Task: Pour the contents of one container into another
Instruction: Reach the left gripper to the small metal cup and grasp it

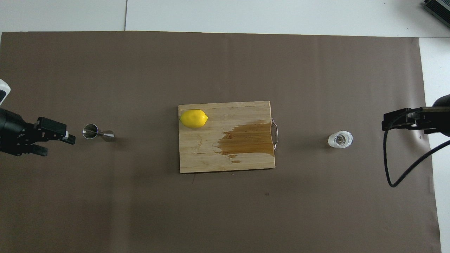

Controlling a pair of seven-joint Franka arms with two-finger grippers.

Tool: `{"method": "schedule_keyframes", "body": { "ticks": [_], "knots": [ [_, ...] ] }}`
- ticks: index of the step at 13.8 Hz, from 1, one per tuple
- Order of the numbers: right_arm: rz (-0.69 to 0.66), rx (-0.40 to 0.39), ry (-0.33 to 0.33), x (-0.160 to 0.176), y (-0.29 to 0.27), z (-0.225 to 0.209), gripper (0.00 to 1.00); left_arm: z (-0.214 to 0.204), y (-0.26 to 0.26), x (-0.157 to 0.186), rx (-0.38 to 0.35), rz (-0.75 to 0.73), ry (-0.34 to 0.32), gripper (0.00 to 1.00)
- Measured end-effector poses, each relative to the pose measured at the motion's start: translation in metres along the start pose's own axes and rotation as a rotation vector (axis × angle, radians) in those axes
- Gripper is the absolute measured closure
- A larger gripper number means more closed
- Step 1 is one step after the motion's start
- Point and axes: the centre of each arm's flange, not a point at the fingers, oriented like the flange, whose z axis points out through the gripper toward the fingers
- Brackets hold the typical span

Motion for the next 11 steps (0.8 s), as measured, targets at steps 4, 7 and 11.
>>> {"method": "schedule_keyframes", "body": {
  "ticks": [4,7,11],
  "knots": [
    [-0.113,0.000,0.001,-0.001,-0.009,0.000,0.00,0.040,-0.027,0.029,-0.141,-0.390,-0.218,0.00],
    [-0.324,0.000,-0.003,-0.003,-0.010,0.004,0.00,0.064,-0.056,0.056,-0.200,-0.579,-0.315,0.00],
    [-0.650,-0.006,0.034,-0.004,-0.005,0.026,0.00,0.090,-0.104,0.096,-0.358,-0.809,-0.471,0.00]
  ]
}}
